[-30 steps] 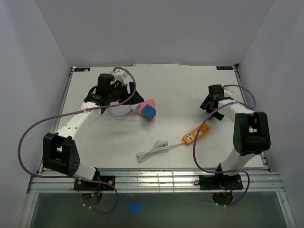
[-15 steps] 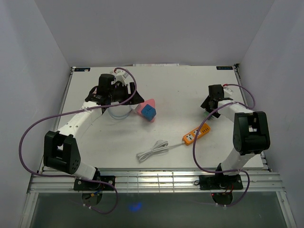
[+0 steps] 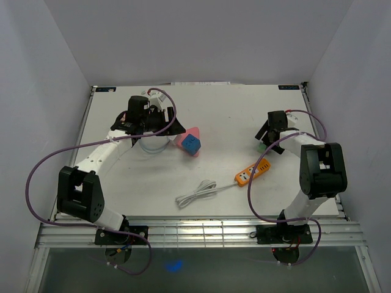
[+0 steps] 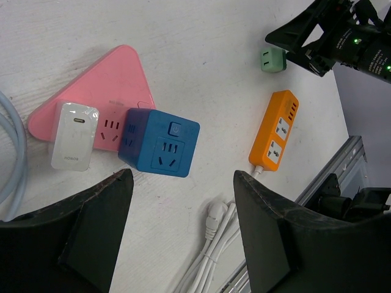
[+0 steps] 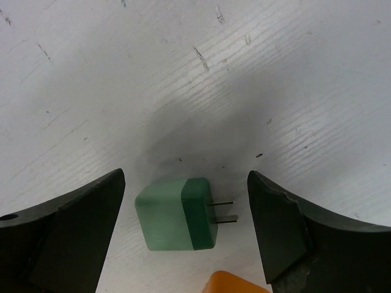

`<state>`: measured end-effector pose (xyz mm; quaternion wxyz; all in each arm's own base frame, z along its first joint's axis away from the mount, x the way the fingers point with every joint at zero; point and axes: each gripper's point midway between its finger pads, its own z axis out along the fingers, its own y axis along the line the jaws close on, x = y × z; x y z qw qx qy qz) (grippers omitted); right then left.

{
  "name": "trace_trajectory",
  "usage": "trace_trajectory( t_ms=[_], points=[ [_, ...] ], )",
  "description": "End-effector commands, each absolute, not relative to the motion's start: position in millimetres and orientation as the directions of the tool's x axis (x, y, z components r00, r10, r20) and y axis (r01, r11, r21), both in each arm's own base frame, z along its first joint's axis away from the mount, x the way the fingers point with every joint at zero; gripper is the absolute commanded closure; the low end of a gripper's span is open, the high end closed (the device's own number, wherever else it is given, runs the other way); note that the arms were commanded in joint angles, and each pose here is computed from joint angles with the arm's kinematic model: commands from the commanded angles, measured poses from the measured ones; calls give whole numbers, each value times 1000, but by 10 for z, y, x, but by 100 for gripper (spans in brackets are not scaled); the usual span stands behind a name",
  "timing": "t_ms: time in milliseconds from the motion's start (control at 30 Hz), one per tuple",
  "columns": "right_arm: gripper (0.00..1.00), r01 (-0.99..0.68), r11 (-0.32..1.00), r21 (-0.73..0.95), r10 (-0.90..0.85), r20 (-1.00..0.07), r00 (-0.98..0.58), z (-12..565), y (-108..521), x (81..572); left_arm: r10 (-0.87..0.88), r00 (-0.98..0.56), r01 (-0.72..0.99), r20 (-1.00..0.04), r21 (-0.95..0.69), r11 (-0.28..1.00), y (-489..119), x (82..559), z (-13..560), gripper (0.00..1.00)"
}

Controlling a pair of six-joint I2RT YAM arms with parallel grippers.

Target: Insert the plug

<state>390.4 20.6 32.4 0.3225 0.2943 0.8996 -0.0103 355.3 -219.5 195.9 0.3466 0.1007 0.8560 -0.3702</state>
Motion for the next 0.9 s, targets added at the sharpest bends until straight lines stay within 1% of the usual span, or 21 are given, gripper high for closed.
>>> trace_trajectory(
  t_ms=[0, 100, 233, 267, 333, 433, 500, 633, 867],
  points=[
    [13, 513, 839, 180, 502, -621, -603, 404, 186, 3975, -83, -730, 448, -679, -566, 692, -2217, 3535, 2017, 23],
    [13, 488, 858, 159, 466, -638, -613, 467, 174, 4003, -81, -730, 449, -678, -566, 692, -2218, 3535, 2012, 23],
    [9, 447, 890, 87, 388, -659, -644, 577, 184, 4000, -80, -732, 450, -677, -568, 690, -2222, 3532, 2011, 23],
    [9, 392, 919, 52, 324, -667, -671, 596, 198, 4003, -79, -733, 449, -676, -569, 689, -2223, 3528, 2006, 23],
    [6, 253, 964, 81, 238, -683, -690, 665, 409, 4042, -76, -734, 455, -675, -570, 684, -2234, 3517, 2009, 23],
    [5, 153, 984, 86, 168, -723, -670, 757, 530, 4100, -75, -734, 459, -675, -574, 678, -2240, 3511, 2021, 23],
    [7, 142, 988, 56, 137, -732, -667, 818, 525, 4141, -75, -734, 459, -675, -574, 678, -2238, 3507, 2021, 23],
    [13, 135, 991, 7, 101, -705, -702, 751, 509, 4155, -73, -737, 464, -672, -582, 667, -2257, 3493, 2037, 23],
    [14, 178, 984, -26, 112, -684, -721, 665, 444, 4136, -71, -738, 474, -671, -591, 653, -2277, 3467, 2073, 23]
  ],
)
